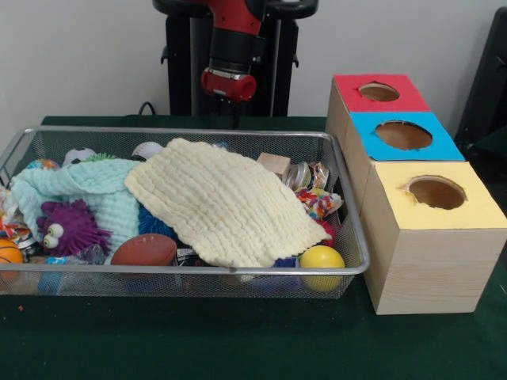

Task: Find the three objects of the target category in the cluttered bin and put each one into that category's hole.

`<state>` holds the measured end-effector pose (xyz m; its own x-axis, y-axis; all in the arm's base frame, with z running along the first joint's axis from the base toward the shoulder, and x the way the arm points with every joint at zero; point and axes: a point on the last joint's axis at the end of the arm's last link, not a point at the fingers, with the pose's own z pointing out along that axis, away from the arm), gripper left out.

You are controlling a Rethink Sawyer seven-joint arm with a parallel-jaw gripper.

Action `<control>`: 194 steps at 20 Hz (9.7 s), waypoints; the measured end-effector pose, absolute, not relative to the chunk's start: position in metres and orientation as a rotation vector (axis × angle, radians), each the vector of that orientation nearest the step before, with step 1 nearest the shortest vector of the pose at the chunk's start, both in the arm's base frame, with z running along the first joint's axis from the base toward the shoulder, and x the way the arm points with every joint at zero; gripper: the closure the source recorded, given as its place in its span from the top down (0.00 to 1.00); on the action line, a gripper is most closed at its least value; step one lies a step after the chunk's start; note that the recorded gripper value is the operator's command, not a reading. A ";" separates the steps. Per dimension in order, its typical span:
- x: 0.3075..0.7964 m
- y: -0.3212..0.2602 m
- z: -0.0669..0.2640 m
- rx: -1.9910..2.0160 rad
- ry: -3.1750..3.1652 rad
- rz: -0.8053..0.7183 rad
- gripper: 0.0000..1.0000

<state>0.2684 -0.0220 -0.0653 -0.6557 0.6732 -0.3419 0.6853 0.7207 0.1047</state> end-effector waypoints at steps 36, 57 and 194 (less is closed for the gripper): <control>0.296 0.014 -0.068 0.959 2.595 -0.636 1.00; 0.281 0.008 -0.085 0.405 2.269 -0.623 1.00; 0.291 0.010 0.060 1.084 2.770 -0.388 0.00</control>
<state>0.2913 0.0098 0.0602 -0.7300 0.6458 -0.2237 0.6824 0.7068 -0.1864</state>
